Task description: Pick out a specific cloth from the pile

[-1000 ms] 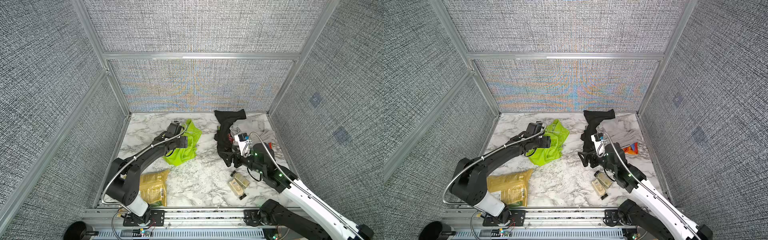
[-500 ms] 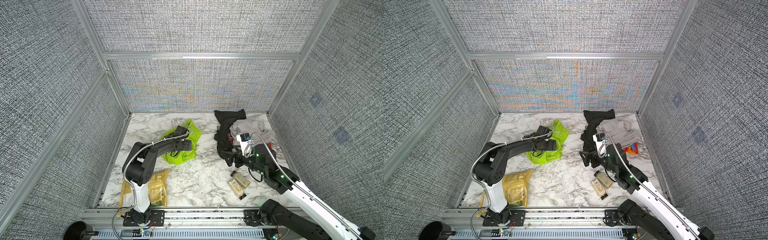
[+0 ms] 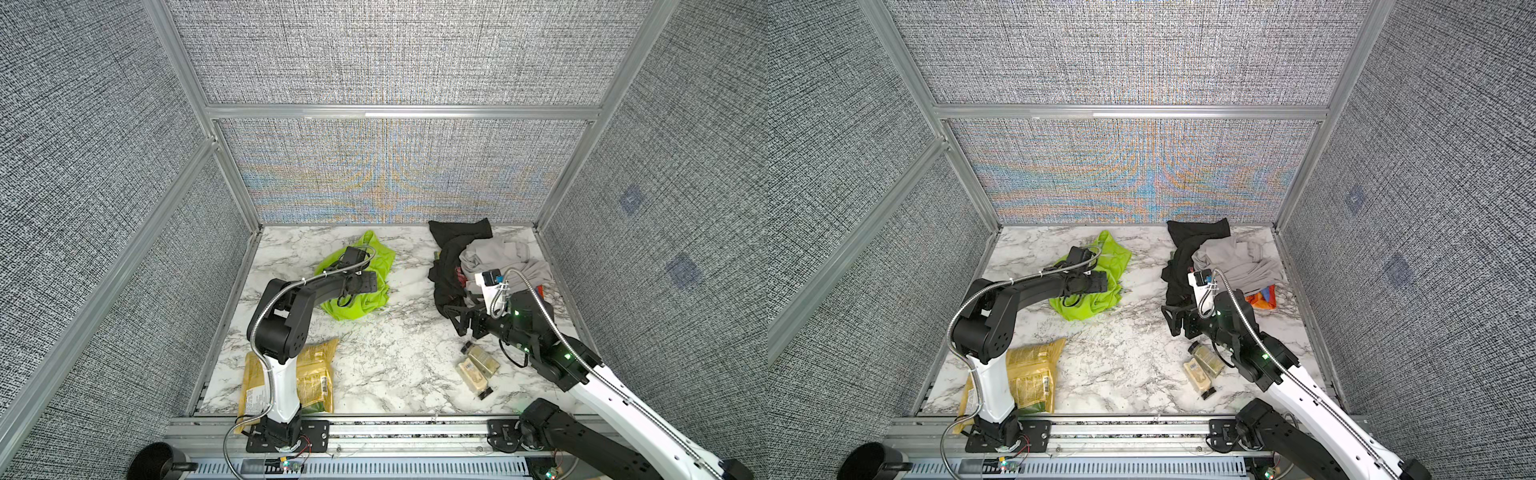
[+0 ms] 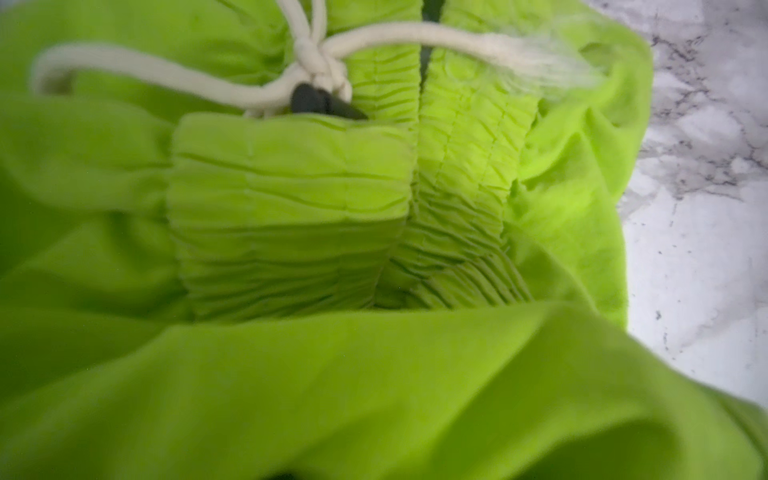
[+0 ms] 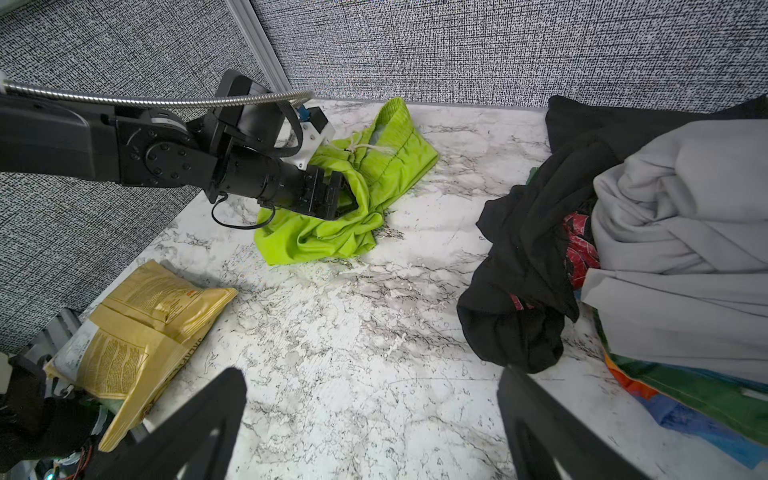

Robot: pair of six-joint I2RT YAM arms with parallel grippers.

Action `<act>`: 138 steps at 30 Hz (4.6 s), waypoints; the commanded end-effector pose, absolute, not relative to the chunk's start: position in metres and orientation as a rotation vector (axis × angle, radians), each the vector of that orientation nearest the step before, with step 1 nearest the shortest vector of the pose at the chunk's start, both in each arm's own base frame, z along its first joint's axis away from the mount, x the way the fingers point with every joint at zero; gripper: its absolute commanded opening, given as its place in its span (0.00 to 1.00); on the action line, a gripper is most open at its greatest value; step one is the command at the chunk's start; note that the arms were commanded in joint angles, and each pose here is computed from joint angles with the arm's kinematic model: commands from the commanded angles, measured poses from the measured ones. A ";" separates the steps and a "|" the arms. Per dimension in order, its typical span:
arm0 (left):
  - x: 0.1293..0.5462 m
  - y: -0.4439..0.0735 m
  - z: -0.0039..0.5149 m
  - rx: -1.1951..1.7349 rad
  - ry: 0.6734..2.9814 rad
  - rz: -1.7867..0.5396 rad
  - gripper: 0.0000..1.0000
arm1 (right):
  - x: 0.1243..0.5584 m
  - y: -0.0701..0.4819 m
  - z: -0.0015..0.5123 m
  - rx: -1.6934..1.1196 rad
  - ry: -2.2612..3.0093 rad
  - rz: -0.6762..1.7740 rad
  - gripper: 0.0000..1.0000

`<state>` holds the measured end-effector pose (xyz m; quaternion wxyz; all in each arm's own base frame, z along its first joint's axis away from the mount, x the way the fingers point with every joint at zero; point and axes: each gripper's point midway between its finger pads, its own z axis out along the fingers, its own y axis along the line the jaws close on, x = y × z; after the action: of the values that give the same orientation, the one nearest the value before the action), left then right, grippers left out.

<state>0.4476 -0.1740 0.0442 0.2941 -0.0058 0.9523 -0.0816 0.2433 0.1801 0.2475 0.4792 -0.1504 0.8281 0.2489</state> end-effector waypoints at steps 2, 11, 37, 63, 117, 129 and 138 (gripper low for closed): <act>0.443 -0.170 0.074 -0.026 2.490 -0.229 0.94 | 0.245 0.178 0.250 -0.347 2.011 0.602 0.99; 0.405 -0.151 0.093 0.028 2.533 -0.179 0.94 | 0.245 0.178 0.253 -0.348 2.004 0.601 0.99; 0.401 -0.166 0.062 0.021 2.529 -0.308 0.94 | 0.242 0.193 0.256 -0.392 2.003 0.692 0.99; 0.341 -0.115 0.200 0.018 2.093 -0.264 0.99 | 0.230 0.175 0.271 -0.452 1.975 0.591 0.99; 0.347 0.011 0.148 -0.131 1.660 0.241 0.99 | 0.278 0.076 0.203 0.037 2.007 0.069 0.99; 0.354 0.013 0.141 -0.121 1.645 0.219 0.99 | 0.288 0.036 0.197 0.076 1.940 -0.022 0.99; 0.346 0.004 0.139 -0.035 1.578 0.133 0.99 | 0.312 0.011 0.181 0.143 1.915 -0.089 0.99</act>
<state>0.3440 0.0154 0.1133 0.6538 -0.0391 0.7508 0.0853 0.2982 0.0116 0.1635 0.5359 0.0575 0.8412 -0.0441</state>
